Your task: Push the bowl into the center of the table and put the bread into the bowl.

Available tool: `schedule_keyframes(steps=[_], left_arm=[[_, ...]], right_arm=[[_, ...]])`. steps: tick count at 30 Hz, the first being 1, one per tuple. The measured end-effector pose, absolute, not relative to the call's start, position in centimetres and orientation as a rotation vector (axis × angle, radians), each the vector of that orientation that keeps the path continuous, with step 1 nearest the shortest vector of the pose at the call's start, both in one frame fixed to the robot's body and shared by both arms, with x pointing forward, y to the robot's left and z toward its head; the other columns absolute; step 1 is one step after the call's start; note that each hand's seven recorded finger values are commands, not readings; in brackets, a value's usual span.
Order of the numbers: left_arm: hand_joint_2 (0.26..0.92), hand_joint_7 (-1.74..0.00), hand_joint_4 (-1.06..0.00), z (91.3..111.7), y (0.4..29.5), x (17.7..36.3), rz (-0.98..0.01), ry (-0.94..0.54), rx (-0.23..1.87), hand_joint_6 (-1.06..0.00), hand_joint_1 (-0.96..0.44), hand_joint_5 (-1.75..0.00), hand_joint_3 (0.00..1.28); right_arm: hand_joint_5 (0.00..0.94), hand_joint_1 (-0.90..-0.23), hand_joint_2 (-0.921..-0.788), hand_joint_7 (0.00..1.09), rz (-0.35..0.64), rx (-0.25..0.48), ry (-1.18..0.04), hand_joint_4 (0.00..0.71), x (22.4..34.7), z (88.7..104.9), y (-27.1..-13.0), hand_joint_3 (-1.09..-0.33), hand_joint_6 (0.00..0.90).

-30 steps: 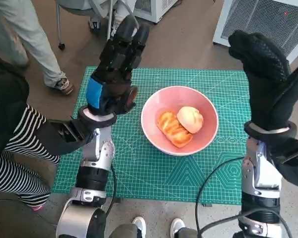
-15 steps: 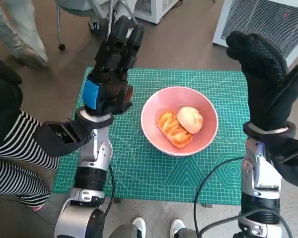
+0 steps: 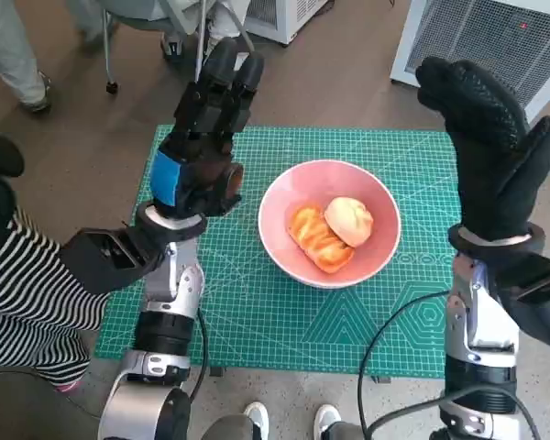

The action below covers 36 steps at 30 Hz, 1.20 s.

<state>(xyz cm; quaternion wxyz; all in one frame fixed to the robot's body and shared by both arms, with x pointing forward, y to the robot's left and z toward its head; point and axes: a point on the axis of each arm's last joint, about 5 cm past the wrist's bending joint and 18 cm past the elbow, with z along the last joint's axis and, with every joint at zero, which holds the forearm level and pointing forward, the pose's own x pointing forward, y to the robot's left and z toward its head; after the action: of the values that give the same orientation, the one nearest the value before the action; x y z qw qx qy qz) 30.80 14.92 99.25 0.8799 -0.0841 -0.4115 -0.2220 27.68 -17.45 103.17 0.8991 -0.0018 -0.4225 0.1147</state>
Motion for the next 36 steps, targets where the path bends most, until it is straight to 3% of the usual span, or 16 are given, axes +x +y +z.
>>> schedule_keyframes(steps=[36], left_arm=[[0.921, -0.09, -0.10, 99.09, 15.36, 30.51, -0.504, -0.820, -0.191, -0.14, -0.69, 0.00, 0.49]], right_arm=[[0.000, -0.670, -0.921, 0.43, 0.241, -0.004, -0.869, 0.184, 27.59, 103.46, -17.42, -0.764, 0.094]])
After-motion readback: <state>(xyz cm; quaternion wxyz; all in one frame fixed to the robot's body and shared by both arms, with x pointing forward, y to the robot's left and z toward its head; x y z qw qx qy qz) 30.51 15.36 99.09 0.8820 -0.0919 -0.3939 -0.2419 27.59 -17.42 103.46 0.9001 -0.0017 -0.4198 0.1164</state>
